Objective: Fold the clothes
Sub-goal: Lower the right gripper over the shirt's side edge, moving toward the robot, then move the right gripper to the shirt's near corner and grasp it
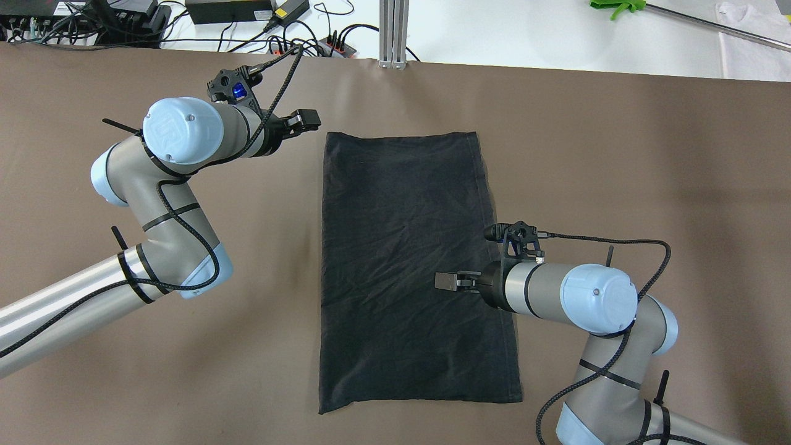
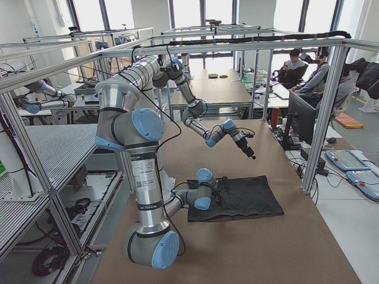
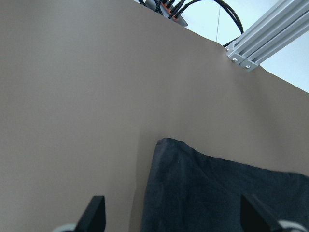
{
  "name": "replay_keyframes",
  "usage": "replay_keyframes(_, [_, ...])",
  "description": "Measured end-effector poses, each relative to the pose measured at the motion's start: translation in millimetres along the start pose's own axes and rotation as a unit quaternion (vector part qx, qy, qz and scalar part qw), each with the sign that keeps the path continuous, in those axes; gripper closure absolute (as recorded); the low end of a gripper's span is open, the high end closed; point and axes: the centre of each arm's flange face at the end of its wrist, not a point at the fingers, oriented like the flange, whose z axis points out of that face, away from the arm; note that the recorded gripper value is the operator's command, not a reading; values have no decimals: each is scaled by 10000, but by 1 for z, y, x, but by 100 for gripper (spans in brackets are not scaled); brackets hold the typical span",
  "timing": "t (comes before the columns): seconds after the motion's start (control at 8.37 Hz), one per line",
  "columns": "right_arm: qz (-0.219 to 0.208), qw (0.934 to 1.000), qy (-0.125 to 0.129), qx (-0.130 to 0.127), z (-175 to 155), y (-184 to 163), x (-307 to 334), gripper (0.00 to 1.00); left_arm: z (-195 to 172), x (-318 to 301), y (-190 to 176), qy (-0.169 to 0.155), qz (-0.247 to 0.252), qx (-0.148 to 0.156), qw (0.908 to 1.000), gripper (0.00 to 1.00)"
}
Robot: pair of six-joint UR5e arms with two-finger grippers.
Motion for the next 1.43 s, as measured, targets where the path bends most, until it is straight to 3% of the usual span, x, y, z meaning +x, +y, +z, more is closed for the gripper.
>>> replay_keyframes(0.96, [68,9990,427,-130,14,16,60,6,0,2,3,8,13,5,10000,0])
replay_keyframes(1.19, [107,9993,327,-123,10,17,60,6,0,3,3,16,15,6,10000,0])
replay_keyframes(1.43, [206,9993,72,-312,-4,20,44,6,0,4,3,20,14,9,10000,0])
